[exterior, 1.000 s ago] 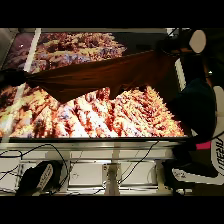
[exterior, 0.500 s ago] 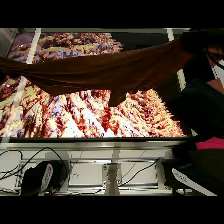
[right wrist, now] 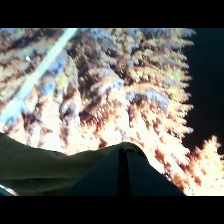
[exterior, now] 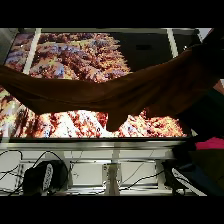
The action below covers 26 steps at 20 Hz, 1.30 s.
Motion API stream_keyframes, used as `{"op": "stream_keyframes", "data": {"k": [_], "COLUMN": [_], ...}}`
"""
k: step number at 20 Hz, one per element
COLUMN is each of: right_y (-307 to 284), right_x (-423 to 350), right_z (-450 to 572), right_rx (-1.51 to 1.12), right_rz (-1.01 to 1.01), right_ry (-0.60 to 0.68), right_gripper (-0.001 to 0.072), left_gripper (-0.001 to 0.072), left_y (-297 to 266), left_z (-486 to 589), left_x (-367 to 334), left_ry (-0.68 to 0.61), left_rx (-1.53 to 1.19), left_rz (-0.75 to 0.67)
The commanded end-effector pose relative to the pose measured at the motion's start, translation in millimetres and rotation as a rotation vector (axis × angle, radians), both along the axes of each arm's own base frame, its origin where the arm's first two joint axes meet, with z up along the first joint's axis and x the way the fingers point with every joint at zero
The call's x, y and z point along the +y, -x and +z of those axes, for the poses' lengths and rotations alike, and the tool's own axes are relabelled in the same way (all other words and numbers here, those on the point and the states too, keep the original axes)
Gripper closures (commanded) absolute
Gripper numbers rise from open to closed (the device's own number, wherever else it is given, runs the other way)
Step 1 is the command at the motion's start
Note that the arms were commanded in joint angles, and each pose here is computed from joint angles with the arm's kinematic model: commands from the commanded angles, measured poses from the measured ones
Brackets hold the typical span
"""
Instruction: Fold the clothes and pants, and hang the long-sleeved shirts on hangers.
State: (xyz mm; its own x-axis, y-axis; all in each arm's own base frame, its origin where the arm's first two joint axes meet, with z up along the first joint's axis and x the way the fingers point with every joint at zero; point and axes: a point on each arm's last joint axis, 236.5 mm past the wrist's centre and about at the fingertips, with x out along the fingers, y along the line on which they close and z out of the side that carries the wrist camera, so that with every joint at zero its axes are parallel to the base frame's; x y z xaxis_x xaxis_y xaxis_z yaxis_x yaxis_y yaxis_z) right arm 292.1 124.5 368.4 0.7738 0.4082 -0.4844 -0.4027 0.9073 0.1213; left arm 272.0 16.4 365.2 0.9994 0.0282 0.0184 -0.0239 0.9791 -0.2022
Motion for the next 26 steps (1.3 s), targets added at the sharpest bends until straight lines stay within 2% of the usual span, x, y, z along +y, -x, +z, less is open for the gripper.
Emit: {"op": "stream_keyframes", "data": {"k": [1,6,9,11,14,19,24,25,26], "right_y": [-32,-110,-161,-191,-221,-271,-284,-287,-289], "right_x": [-3,13,23,28,33,35,30,26,20], "right_z": [-49,-189,-264,-299,-315,-258,-238,-234,-231], "right_rx": [0.110,0.349,0.390,0.385,0.324,0.023,-0.075,-0.093,-0.106], "right_rz": [-0.033,-0.056,-0.084,-0.100,-0.124,-0.175,-0.197,-0.204,-0.215], "right_ry": [0.064,0.121,0.122,0.115,0.083,-0.021,-0.047,-0.051,-0.053], "right_gripper": [0.0700,0.0700,0.0700,0.0700,0.0700,0.0700,0.0700,0.0682,0.0524], "left_gripper": [0.0688,0.0688,0.0687,0.0687,0.0687,0.0687,0.0687,0.0687,0.0687], "left_y": [-33,-82,-106,-116,-133,-169,-169,-169,-169], "left_z": [-62,-232,-319,-358,-379,-354,-355,-355,-355], "left_x": [-1,-4,-5,-13,-22,-13,-12,-12,-12], "left_ry": [0.068,0.187,0.215,0.294,0.406,0.420,0.419,0.420,0.420], "left_rx": [0.238,0.819,1.033,1.112,1.110,0.926,0.926,0.927,0.927], "left_rz": [-0.041,-0.132,-0.186,-0.216,-0.220,-0.186,-0.183,-0.184,-0.184]}}
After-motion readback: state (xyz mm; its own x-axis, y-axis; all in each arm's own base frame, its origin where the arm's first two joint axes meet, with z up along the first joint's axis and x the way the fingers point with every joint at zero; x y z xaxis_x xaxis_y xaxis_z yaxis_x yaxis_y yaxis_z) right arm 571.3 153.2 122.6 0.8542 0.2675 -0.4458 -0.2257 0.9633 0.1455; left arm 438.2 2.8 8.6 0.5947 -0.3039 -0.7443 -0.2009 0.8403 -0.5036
